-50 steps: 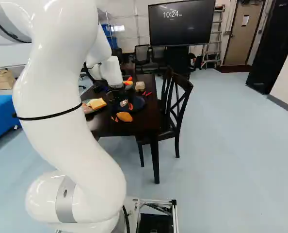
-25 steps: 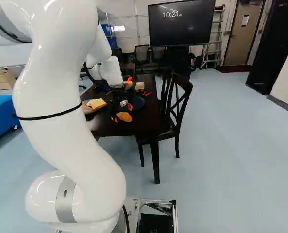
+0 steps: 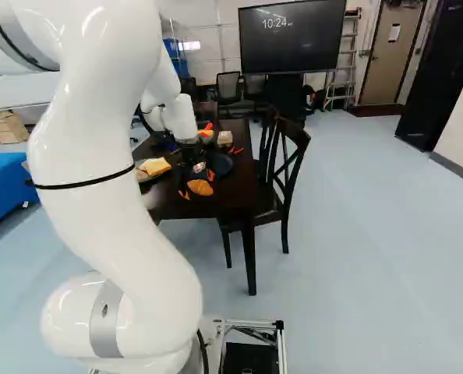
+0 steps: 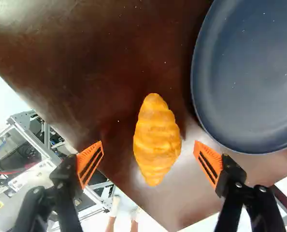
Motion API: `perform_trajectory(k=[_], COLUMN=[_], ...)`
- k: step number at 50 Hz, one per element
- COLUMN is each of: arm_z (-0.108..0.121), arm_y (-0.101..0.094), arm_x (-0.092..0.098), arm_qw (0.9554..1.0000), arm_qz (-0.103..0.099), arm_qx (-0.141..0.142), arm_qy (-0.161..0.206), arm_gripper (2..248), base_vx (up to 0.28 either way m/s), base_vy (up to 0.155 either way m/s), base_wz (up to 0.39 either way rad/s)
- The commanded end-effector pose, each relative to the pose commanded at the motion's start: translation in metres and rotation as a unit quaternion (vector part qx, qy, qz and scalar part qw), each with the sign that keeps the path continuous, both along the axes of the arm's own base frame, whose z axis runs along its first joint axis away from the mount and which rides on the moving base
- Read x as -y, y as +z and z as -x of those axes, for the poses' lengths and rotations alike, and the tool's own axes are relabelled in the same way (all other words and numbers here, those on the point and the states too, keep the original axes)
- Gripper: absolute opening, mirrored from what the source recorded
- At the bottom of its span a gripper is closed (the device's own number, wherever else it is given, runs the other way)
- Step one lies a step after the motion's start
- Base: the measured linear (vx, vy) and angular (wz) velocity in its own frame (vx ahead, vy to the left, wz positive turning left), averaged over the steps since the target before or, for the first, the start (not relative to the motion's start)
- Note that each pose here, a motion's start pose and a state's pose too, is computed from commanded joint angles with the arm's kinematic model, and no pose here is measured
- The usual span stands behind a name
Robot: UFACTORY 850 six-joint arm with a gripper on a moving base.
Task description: Move the croissant to the empty plate
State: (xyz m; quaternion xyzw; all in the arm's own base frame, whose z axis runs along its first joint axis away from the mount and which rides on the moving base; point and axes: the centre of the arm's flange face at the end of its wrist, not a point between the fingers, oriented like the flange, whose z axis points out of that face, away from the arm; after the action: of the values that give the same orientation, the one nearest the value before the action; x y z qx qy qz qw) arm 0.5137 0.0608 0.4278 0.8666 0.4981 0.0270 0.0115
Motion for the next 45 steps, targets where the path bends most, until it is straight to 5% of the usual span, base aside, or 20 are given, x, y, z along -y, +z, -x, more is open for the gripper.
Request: perform_trajectory(k=[31, 38, 45], arm_z=[-0.0011, -0.0016, -0.0030], arm_y=[0.0001, 0.0001, 0.0002], arm_x=[-0.0001, -0.0002, -0.0004], arm_qw=[1.0000, 1.0000, 0.9999], arm_qz=[-0.001, -0.001, -0.002], arm_qx=[0.006, 0.009, 0.017], arm_qy=[0.000, 0.000, 0.000], arm_gripper=[244, 218, 217], base_vx=[0.000, 0.000, 0.000], base_vy=[0.000, 0.000, 0.000], base_wz=[0.000, 0.000, 0.000])
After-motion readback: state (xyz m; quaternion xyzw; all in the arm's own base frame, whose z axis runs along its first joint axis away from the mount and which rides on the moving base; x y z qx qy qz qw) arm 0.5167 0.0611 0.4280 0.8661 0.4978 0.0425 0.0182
